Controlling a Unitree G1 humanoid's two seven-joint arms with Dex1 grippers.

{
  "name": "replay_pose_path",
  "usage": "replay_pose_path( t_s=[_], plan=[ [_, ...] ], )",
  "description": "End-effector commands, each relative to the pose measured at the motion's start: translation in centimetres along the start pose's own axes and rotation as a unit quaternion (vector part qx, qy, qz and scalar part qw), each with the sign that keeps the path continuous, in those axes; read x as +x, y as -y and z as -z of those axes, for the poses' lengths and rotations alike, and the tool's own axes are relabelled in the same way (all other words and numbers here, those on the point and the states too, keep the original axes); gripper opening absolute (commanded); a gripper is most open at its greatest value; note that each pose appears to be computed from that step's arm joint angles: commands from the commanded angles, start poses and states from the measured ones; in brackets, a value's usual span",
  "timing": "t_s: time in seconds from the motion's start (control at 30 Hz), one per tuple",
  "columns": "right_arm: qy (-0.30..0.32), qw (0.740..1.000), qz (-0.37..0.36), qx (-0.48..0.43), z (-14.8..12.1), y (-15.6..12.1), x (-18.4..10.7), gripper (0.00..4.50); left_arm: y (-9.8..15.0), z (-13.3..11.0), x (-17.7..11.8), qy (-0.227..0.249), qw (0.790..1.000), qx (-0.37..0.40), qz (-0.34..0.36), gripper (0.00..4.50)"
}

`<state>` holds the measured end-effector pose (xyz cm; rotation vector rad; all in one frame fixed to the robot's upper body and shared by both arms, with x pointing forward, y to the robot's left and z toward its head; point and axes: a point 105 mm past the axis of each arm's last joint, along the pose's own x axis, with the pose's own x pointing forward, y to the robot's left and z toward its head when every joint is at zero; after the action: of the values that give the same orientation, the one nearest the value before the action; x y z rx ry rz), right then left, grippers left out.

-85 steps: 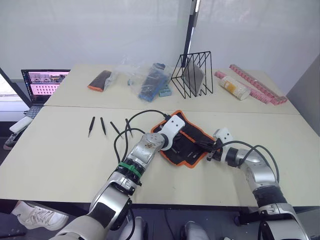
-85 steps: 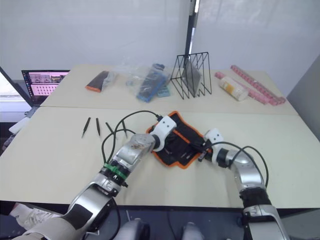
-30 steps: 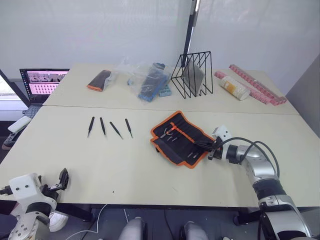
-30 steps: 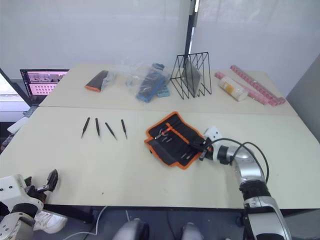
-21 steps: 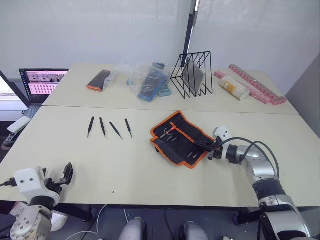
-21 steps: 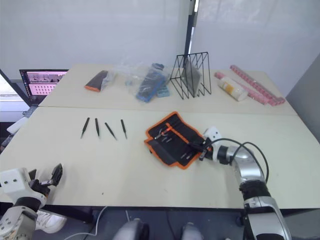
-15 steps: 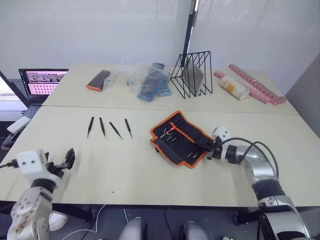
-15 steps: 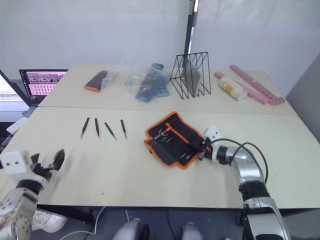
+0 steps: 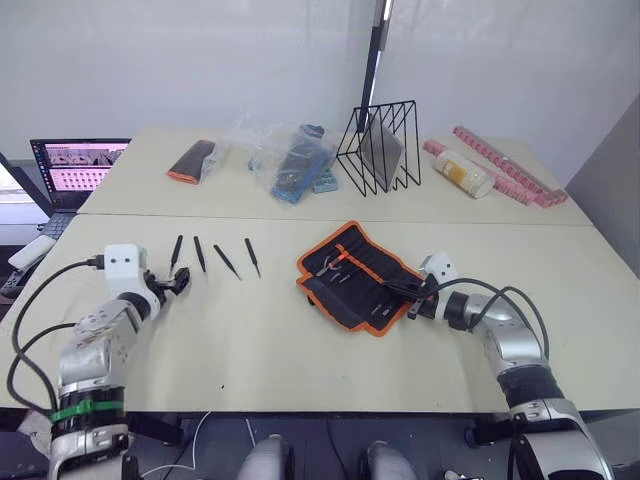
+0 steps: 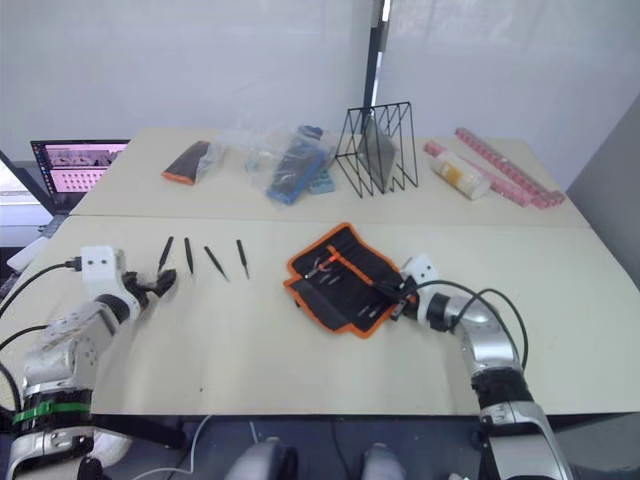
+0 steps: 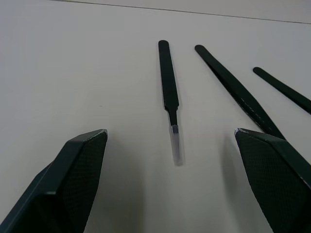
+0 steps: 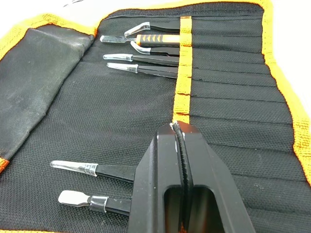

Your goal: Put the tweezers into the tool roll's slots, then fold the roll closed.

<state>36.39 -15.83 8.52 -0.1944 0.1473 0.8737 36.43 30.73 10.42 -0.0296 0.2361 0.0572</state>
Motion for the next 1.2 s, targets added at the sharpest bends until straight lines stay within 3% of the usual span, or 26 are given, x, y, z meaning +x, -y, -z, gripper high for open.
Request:
replay_pose_path(
  t_s=[0.03, 0.13, 0.17, 0.43, 0.57, 0.73, 0.93, 1.03, 1.2],
  plan=[
    [-0.029, 0.999, 0.006, 0.025, 1.9, -0.6, 0.0, 0.0, 0.6, 0.0, 1.4, 0.002, 1.0, 0.011, 0.005, 4.46],
    [-0.029, 0.999, 0.006, 0.025, 1.9, -0.7, 0.1, 0.0, 1.0, 0.2, 2.3, -0.003, 1.0, 0.015, 0.005, 4.46],
    [-0.029, 0.999, 0.006, 0.025, 1.9, -0.8, 0.1, 0.0, 1.1, 0.3, 2.6, -0.005, 1.0, 0.017, 0.004, 3.9],
    [-0.032, 0.999, 0.007, 0.026, 2.1, -1.0, 0.0, 0.0, 1.6, 0.3, 2.7, 0.005, 1.0, 0.0, 0.003, 1.29],
    [-0.036, 0.999, 0.003, 0.026, 2.3, -1.4, 0.1, 0.0, 1.7, -0.6, 2.3, 0.033, 0.999, -0.007, 0.005, 0.03],
    [-0.033, 0.999, 0.008, 0.028, 2.3, -1.4, 0.1, 0.0, 2.0, -3.3, 1.7, 0.078, 0.997, 0.024, -0.001, 0.03],
    [-0.033, 0.999, 0.025, 0.028, 2.5, -0.9, -0.5, 0.0, 8.3, -8.5, -0.1, 0.148, 0.98, 0.071, 0.115, 0.03],
    [-0.034, 0.999, 0.027, 0.029, 2.5, -0.9, -0.5, 0.0, 12.4, -9.1, -1.0, 0.135, 0.964, 0.114, 0.199, 0.03],
    [-0.031, 0.999, 0.033, 0.03, 2.5, -0.9, -0.6, 0.0, 20.0, -7.0, -3.5, 0.066, 0.914, 0.173, 0.36, 0.03]
  ],
)
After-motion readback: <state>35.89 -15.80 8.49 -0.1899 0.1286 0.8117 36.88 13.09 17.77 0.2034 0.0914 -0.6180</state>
